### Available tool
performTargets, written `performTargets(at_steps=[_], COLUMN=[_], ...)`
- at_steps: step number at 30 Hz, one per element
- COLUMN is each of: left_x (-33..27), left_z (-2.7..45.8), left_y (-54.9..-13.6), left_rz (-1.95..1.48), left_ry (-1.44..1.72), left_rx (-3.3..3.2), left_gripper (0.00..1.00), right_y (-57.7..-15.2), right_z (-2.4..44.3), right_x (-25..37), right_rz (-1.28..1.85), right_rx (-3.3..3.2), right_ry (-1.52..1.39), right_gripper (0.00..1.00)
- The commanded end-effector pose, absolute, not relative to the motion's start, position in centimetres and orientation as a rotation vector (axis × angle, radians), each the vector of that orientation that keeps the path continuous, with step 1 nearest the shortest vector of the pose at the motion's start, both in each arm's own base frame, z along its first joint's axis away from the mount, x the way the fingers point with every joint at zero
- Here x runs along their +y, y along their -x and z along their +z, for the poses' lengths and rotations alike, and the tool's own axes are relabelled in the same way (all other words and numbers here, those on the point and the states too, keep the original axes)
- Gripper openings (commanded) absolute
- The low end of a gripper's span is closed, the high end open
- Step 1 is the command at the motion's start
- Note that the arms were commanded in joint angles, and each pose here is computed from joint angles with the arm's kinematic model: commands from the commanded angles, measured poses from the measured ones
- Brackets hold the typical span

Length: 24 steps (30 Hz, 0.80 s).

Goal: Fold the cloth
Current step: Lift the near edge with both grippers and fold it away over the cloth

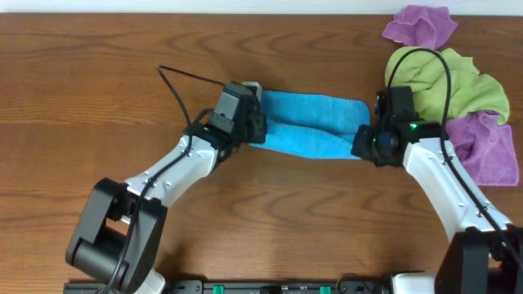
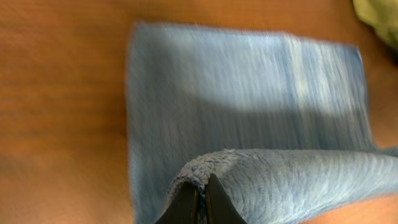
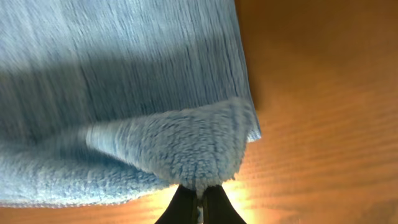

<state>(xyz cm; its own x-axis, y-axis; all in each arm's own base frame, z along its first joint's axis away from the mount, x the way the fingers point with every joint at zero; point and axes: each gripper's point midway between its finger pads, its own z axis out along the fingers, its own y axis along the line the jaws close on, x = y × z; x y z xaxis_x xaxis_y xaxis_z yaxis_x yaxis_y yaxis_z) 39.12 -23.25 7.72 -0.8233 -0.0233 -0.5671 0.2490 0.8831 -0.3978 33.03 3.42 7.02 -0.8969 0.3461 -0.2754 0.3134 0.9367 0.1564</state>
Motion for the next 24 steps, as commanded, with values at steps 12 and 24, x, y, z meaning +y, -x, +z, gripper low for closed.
performTargets(at_steps=[12, 24], left_x=[-22.5, -24.2], left_z=[7.0, 6.2], left_y=[-45.4, -49.9], left_rz=[-0.678, -0.690], left_ry=[-0.102, -0.105], left_rx=[2.378, 2.352], left_gripper=[0.06, 0.06], right_y=[-38.3, -43.0], right_z=[5.1, 4.9], right_x=[2.9, 3.0], right_rz=[0.173, 0.174], right_rx=[2.758, 2.712], right_ry=[-0.505, -0.477], right_gripper=[0.02, 0.02])
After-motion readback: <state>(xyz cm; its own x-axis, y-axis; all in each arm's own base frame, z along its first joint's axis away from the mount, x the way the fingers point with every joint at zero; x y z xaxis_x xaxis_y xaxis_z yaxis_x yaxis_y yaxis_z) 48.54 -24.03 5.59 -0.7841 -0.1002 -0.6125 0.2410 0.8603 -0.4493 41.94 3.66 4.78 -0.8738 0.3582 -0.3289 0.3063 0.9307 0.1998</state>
